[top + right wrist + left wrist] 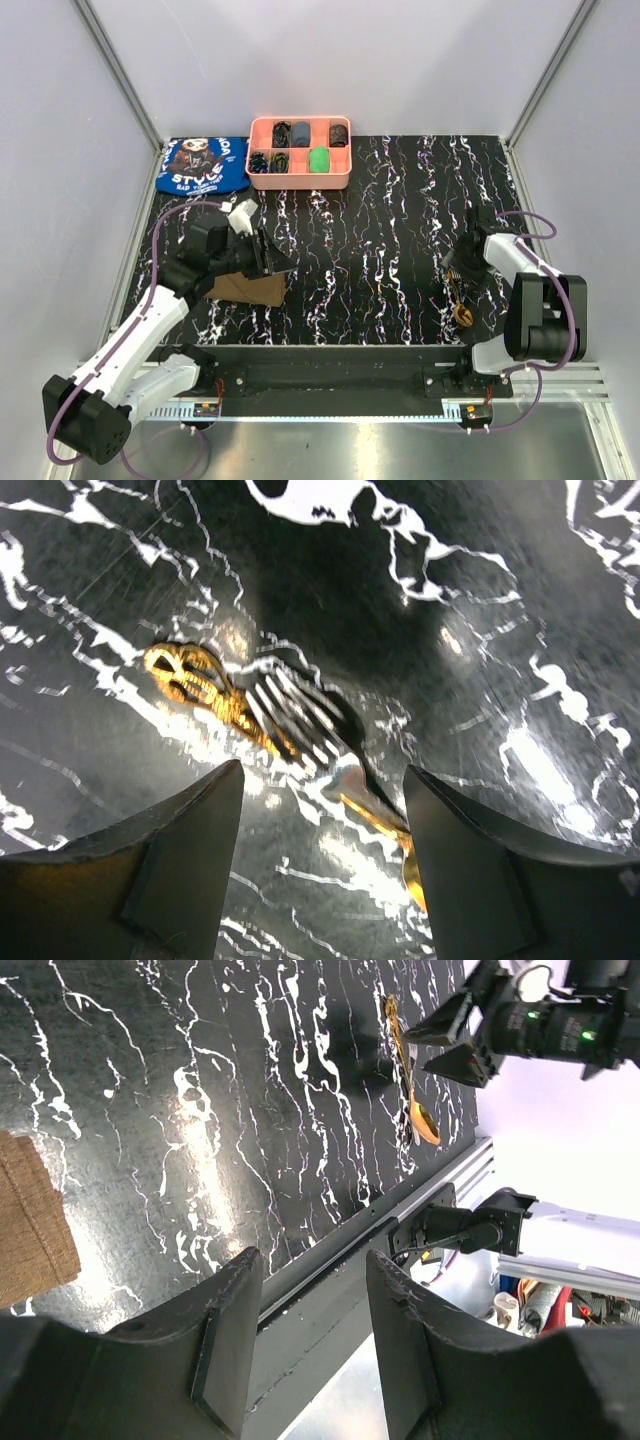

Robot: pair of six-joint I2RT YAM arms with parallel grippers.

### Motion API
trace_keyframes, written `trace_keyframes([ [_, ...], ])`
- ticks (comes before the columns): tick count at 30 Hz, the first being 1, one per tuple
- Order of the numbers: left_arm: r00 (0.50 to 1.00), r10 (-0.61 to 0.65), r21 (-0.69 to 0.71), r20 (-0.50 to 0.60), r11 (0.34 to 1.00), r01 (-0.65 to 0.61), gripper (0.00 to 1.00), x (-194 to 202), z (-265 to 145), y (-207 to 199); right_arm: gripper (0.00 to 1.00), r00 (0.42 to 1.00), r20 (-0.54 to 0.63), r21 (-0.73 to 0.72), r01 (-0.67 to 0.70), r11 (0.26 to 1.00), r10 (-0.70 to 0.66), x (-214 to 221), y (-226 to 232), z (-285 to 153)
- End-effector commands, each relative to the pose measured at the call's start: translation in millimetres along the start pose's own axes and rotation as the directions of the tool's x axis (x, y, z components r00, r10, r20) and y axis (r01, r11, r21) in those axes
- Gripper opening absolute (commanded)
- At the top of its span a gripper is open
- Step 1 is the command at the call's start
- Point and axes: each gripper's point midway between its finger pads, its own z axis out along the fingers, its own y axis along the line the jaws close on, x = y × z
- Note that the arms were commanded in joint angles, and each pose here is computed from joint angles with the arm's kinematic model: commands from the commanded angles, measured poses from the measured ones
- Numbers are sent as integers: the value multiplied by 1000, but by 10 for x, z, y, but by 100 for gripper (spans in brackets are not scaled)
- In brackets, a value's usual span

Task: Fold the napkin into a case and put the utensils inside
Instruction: Pick up the spoon from the corner of the board.

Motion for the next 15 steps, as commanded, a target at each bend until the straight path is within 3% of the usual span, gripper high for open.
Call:
trace_keyframes([
  [1, 997, 67, 84, 25, 994, -69, 49, -131, -49, -255, 73, 1000, 11, 4, 12, 1000, -12, -48, 14, 141],
  [4, 998, 67, 80, 20, 994, -68, 49, -122, -49, -246, 61, 1000, -13, 11, 15, 1000, -15, -29, 12, 215],
  [6, 998, 66, 75, 19, 995, -67, 49, -124, -44, -237, 47, 1000, -12, 10, 21, 1000, -21, -49, 24, 214],
  [13, 999, 50, 61, 15, 997, -50, 49, -171, 11, -221, 27, 993, 114, 35, 22, 999, -26, -391, 27, -8],
  [15, 999, 38, 61, 11, 997, -38, 49, -193, 47, -219, 14, 989, 143, 39, 39, 998, -44, -499, 46, -60],
])
